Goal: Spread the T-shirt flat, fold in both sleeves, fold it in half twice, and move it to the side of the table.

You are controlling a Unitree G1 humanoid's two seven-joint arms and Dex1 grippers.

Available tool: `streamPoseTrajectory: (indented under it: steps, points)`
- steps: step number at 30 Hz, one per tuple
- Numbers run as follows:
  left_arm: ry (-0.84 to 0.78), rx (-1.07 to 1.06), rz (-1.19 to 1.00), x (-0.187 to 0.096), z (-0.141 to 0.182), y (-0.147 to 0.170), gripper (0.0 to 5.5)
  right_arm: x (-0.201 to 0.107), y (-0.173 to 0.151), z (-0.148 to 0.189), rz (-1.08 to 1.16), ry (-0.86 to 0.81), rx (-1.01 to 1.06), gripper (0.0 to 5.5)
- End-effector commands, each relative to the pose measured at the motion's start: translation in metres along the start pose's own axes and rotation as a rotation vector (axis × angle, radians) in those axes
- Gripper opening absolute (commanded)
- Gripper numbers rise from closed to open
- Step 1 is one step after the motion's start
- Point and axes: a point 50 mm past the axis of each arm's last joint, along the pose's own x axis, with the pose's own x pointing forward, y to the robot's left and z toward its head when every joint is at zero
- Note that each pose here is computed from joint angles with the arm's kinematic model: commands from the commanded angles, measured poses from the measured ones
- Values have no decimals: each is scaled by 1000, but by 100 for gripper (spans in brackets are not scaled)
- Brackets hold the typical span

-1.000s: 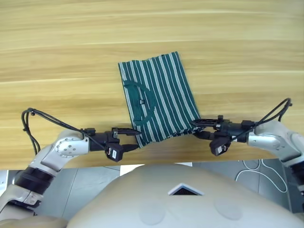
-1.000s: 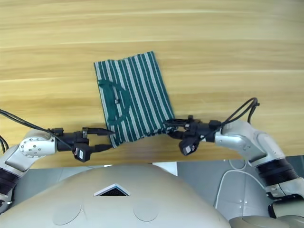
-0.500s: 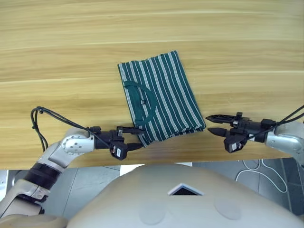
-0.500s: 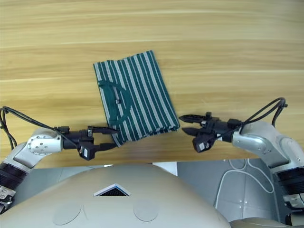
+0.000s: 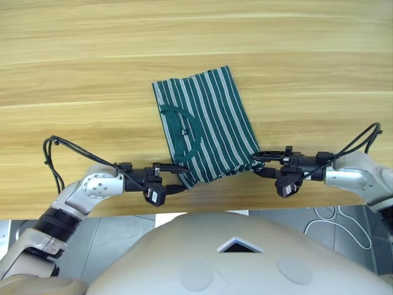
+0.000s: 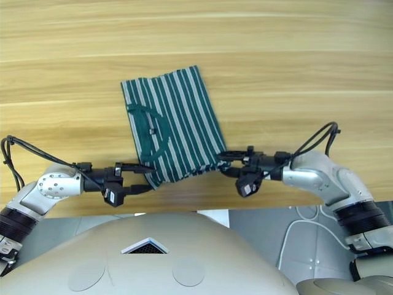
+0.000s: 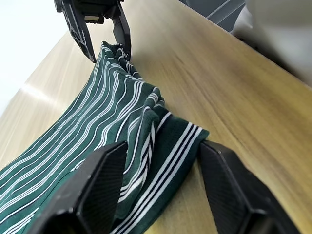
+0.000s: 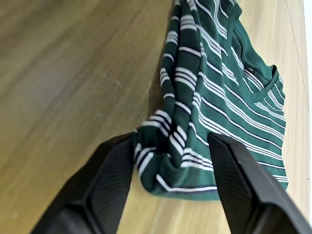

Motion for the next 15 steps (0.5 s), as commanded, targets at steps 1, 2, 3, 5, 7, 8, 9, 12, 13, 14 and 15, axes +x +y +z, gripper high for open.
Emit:
streamPoseTrajectory:
  steps: [1, 2, 3, 5, 7, 8, 9, 12, 13, 14, 15]
  points:
    - [131, -93, -153, -1, -19, -29, 267, 3, 11, -5, 49, 29, 23, 265]
    - [130, -95, -155, -1, -19, -30, 267, 3, 10, -6, 43, 31, 22, 265]
    - [129, -97, -156, -1, -19, -30, 267, 3, 10, -7, 36, 36, 19, 265]
    - [129, -99, -157, -1, -19, -31, 269, 3, 10, -8, 28, 41, 15, 230]
    - [127, -102, -157, -1, -19, -33, 235, 3, 8, -9, 12, 46, 13, 204]
    - [127, -104, -157, -1, -19, -34, 215, 2, 6, -10, 0, 52, 9, 204]
    - [126, -106, -157, -1, -19, -34, 201, 1, 4, -11, -8, 60, 5, 204]
    - [123, -105, -155, -1, -18, -35, 151, 2, 6, -11, 2, 55, 4, 204]
    - [122, -104, -154, -1, -18, -35, 142, 3, 8, -9, 8, 47, 8, 204]
    - [121, -103, -154, -1, -18, -35, 120, 4, 9, -8, 14, 42, 10, 204]
    - [121, -103, -154, -1, -18, -35, 95, 5, 10, -8, 17, 38, 12, 182]
